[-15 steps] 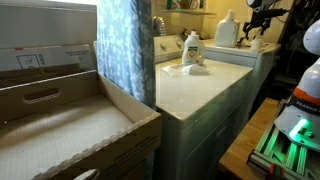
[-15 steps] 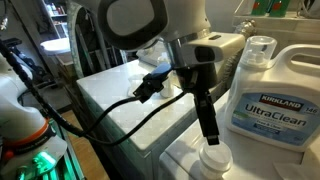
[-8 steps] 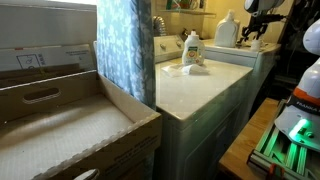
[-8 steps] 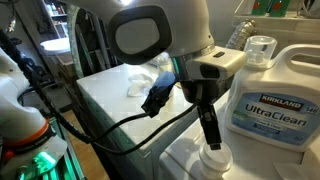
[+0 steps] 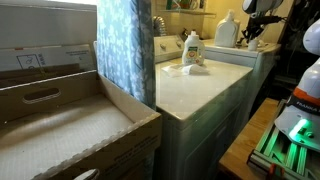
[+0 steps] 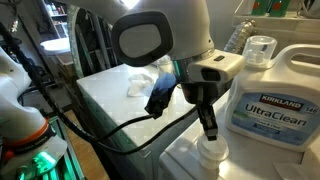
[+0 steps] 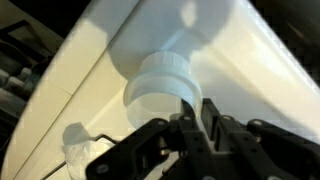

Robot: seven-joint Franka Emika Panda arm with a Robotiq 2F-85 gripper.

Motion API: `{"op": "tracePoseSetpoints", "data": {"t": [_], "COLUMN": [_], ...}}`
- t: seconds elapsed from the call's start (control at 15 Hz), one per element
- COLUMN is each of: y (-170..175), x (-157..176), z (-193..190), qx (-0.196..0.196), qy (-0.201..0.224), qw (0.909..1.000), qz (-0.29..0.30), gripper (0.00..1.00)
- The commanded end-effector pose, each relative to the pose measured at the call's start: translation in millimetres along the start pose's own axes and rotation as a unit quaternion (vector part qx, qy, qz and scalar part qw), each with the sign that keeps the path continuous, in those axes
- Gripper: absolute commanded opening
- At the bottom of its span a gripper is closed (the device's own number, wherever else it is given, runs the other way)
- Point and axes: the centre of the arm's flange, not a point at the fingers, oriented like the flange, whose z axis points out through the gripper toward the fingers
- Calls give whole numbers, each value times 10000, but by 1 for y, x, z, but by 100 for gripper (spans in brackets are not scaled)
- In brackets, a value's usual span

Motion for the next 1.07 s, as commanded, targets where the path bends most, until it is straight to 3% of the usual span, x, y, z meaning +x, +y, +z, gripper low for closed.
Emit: {"op": "tracePoseSetpoints", "data": {"t": [0.0, 0.4, 0.53, 0.87, 0.93, 1.0], "y": [1, -37, -67, -162, -144, -160], "x": [1, 10, 10, -19, -12, -18], "z": [-14, -73, -97, -133, -124, -129], "qx": [288, 404, 619, 989, 846, 876], "qy": [-141, -443, -636, -1475, -1197, -1308], "qw": [9995, 9958, 9901, 9659, 9737, 9696], "qz": [-48, -689, -1086, -1882, -1743, -1875], "gripper": [0, 0, 0, 0, 1, 1]}}
